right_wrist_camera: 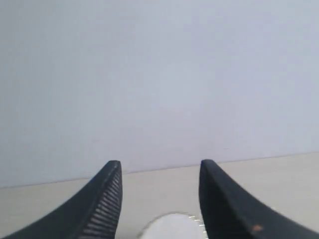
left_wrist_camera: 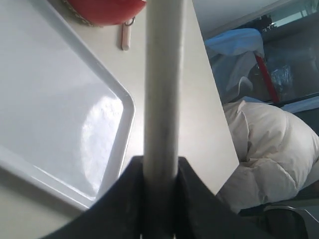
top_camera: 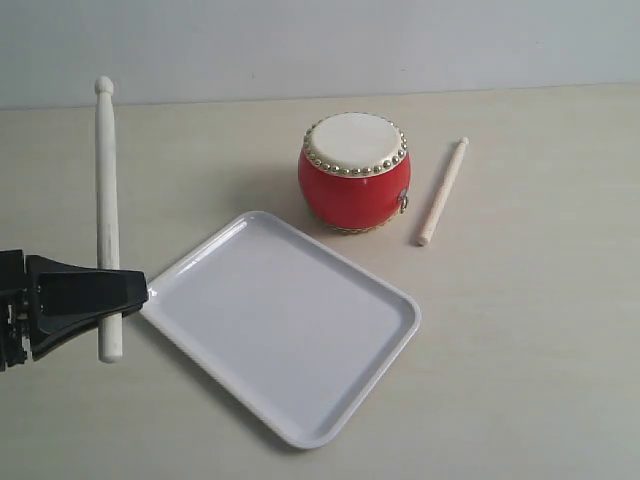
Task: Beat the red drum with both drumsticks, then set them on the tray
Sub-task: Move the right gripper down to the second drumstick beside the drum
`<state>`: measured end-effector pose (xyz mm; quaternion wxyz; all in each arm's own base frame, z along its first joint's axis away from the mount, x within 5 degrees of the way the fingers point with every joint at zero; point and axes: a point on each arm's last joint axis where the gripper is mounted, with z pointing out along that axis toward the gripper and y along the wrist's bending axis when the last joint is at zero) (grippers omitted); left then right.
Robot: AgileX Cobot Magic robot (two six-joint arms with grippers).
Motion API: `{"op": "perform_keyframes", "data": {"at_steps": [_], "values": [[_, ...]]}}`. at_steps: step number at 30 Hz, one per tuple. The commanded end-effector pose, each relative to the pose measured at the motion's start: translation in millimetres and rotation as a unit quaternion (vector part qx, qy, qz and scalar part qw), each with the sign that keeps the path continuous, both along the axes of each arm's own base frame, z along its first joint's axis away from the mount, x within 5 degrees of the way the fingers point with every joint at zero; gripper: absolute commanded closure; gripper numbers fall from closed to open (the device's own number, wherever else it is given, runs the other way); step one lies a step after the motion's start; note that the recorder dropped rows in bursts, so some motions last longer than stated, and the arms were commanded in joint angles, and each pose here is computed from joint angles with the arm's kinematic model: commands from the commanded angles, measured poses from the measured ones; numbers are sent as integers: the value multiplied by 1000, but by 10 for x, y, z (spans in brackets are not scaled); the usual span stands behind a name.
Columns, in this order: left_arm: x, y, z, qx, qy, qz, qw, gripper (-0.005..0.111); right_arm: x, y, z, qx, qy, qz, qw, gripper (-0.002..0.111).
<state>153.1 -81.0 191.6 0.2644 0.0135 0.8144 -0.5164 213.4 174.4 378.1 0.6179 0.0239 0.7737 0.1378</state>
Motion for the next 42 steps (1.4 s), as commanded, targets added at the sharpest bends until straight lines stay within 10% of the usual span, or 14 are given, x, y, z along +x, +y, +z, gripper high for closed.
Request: {"op": "perform_keyframes", "data": {"at_steps": [1, 7, 13, 21, 33, 42], "values": [[-6, 15, 91, -4, -31, 5, 1000, 107, 141, -286, -76, -47, 6, -79, 996, 62], [-38, 13, 150, -7, -49, 3, 999, 107, 389, -510, -169, -46, 20, -124, 991, 66], [-51, 4, 167, -15, -51, -4, 999, 107, 662, -560, -241, 100, 43, -23, 994, 79], [-67, -9, 186, -27, -52, -13, 998, 107, 1106, -659, -743, 305, 211, 153, 916, 79], [-69, -5, 168, -21, -40, -11, 999, 107, 1458, -953, -1062, -8, 446, 25, 895, 70], [-47, 13, 146, -8, -37, 4, 999, 107, 1548, -665, -1477, -22, 479, -97, 872, 61]]}}
